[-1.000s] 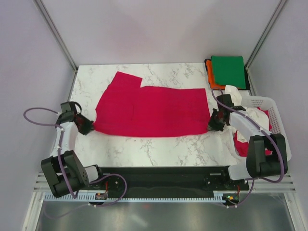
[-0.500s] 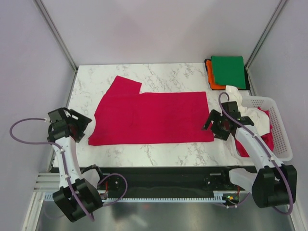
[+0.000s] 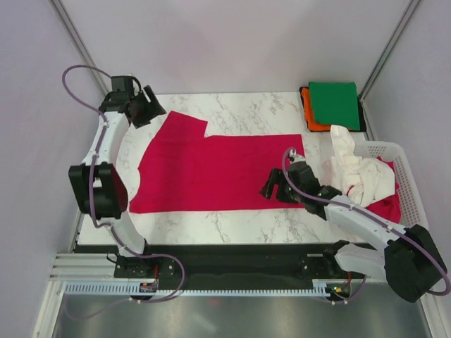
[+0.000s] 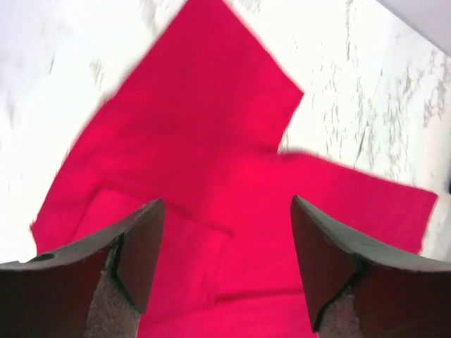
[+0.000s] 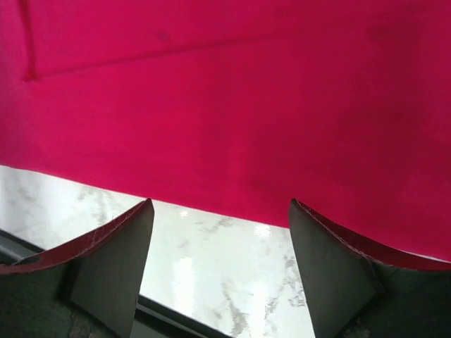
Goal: Fold and stack the t-shirts
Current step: Fold the tshirt
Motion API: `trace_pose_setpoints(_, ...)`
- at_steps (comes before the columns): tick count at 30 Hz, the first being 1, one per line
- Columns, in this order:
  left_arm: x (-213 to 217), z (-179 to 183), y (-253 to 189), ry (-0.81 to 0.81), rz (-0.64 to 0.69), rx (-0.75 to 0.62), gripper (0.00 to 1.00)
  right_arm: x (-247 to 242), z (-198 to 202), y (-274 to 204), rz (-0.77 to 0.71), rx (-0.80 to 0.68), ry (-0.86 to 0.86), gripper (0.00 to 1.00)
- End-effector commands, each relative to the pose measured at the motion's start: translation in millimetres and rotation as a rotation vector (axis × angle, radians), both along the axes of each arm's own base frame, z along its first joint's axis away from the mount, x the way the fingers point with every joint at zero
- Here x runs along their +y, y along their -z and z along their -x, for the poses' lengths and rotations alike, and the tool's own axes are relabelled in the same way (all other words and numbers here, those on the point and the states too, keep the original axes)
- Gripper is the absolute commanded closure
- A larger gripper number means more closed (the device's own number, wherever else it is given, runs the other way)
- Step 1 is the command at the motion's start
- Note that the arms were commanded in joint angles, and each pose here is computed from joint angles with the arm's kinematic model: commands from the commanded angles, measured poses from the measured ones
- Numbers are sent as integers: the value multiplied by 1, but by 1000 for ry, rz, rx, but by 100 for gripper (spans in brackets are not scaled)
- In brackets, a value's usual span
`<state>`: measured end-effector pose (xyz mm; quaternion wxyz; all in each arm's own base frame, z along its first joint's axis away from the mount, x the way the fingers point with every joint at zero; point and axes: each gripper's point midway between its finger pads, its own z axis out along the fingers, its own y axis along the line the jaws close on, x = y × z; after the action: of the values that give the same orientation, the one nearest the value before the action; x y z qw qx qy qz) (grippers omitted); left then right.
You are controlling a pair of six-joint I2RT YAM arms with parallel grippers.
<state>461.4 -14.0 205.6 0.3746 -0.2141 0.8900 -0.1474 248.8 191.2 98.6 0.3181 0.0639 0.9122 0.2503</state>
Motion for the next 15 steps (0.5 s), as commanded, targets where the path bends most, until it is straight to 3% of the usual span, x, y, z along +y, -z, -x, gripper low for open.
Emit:
trace_pose_setpoints(1, 11, -58, 6, 78, -145, -36, 23, 7, -12, 13, -76, -93, 44, 15)
trace_pose_setpoints(2, 12, -75, 46, 82, -137, 35, 26, 7, -10, 18, -76, -95, 44, 16)
trace_pose_setpoints(3, 11, -94, 33, 80, -134, -14, 27, 7, -10, 17, -84, -109, 41, 16)
trace_pose_setpoints(5, 10, -119, 69, 83, -132, 17, 28, 12, -11, 7, -120, -164, 10, 16)
trace_pose_setpoints(9, 8, -173, 71, 106, -167, -80, 27, 15, -4, 1, -165, -210, -25, 16)
trace_pose_setpoints(15, 3, -193, 107, 99, -126, -76, 27, 17, -6, 9, -201, -188, -35, 16)
